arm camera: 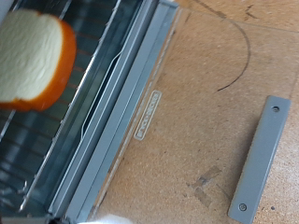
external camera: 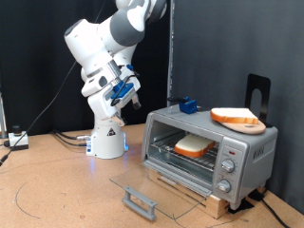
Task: Make a piece of toast with the oven
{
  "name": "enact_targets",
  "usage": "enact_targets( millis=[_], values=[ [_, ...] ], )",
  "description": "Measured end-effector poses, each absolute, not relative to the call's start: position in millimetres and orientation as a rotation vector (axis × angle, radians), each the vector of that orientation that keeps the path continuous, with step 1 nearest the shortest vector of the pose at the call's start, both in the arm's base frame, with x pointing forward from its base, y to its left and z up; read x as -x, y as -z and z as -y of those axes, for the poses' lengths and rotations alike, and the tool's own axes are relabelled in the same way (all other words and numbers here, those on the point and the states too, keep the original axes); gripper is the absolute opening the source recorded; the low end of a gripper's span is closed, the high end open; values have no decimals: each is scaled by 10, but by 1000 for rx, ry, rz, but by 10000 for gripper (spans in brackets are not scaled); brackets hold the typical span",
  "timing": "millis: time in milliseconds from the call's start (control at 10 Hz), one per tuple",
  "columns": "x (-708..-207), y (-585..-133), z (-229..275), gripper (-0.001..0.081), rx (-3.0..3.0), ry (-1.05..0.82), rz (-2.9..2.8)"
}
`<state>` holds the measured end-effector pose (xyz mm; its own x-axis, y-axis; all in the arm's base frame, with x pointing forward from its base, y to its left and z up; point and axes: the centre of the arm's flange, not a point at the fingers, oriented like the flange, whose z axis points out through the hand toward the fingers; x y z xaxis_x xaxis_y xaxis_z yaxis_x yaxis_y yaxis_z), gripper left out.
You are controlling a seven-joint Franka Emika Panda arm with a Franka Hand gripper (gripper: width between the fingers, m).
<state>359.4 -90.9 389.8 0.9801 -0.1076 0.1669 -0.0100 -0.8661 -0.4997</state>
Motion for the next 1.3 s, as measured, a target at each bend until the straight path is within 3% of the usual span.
enact_targets(
  millis=[300,500,700,1100,1300],
  values=[
    [-3491,-3774,891,809,2528,-174,-91],
    [-3524,-3593,1032,809,2371,-362,-212],
    [-3620,-3404,1188,809,2261,-433,-354],
    [-3676,-3176,1214,809,2320,-365,-475],
    [-3663,-2926,1210,809,2289,-531,-605]
  ],
)
